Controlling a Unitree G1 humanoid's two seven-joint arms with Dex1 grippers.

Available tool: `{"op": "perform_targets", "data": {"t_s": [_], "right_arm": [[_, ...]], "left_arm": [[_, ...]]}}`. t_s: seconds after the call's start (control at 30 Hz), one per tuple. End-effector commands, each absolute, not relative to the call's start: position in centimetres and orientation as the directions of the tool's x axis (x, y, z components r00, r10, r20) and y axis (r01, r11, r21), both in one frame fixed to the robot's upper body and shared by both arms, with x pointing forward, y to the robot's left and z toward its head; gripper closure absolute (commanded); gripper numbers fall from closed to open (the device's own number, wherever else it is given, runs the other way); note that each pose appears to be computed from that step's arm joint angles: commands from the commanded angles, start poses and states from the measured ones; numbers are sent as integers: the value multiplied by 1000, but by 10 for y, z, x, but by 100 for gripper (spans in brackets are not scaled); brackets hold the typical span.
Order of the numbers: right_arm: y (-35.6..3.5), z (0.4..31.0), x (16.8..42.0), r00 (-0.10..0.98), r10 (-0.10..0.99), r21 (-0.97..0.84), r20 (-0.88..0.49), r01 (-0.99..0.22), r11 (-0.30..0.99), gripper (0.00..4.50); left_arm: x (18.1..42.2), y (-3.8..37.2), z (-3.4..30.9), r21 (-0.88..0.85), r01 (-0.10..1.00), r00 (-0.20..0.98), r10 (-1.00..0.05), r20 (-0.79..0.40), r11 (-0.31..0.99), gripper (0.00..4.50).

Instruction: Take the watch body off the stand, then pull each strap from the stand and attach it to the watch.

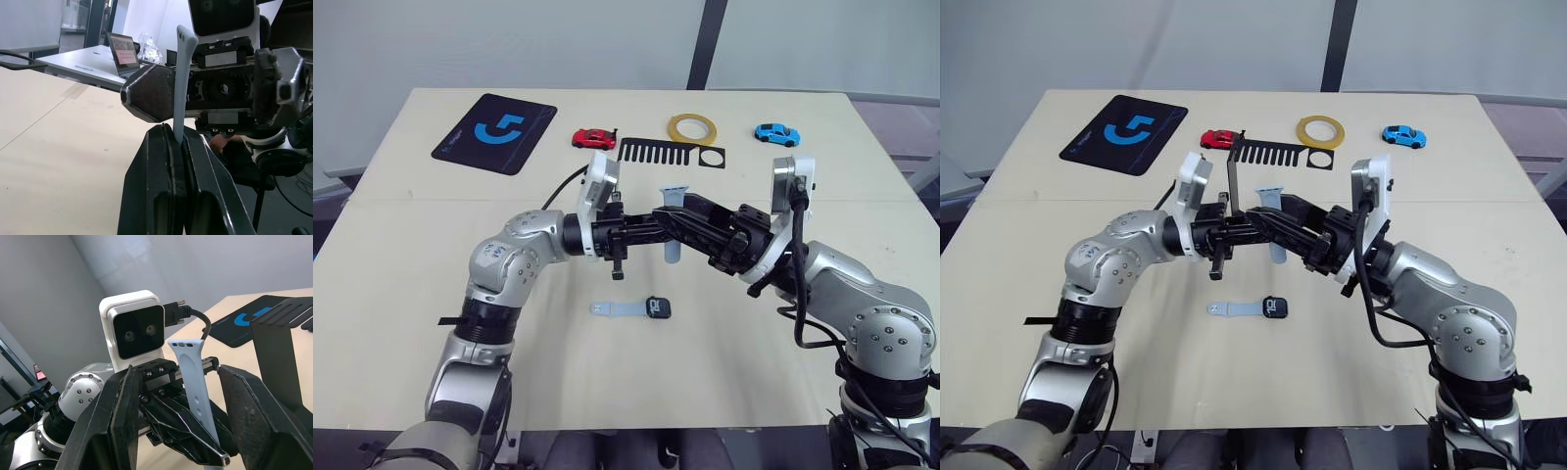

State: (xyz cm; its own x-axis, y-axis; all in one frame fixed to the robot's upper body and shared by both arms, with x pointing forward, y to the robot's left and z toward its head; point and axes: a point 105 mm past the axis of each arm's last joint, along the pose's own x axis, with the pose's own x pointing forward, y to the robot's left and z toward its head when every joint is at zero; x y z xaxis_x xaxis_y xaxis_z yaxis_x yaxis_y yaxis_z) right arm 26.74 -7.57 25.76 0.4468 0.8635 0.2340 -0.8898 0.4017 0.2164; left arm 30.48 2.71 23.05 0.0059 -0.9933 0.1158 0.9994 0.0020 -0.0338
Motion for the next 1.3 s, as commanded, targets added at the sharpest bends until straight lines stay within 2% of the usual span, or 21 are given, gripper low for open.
{"op": "perform_targets", "data": {"t_s": [0.03,0.13,0.67,0.77,0.87,1.3], "right_arm": [[-77,271,262,418,860,193,292,-907,375,312],[-77,273,262,413,861,192,297,-909,370,447],[-75,270,265,432,853,177,294,-901,395,447],[-75,271,265,429,852,184,300,-903,389,359],[-75,270,264,424,854,181,300,-905,386,218],[-74,271,265,421,847,196,324,-906,375,218]], "left_arm": [[303,26,242,12,1000,-1,-990,141,1,450],[302,25,242,9,1000,-3,-990,143,-1,450],[299,20,246,5,1000,-12,-988,154,-11,450],[298,19,248,6,1000,-16,-987,158,-15,450],[298,19,250,5,1000,-18,-986,167,-17,450],[298,17,253,1,1000,-21,-981,193,-21,450]]}}
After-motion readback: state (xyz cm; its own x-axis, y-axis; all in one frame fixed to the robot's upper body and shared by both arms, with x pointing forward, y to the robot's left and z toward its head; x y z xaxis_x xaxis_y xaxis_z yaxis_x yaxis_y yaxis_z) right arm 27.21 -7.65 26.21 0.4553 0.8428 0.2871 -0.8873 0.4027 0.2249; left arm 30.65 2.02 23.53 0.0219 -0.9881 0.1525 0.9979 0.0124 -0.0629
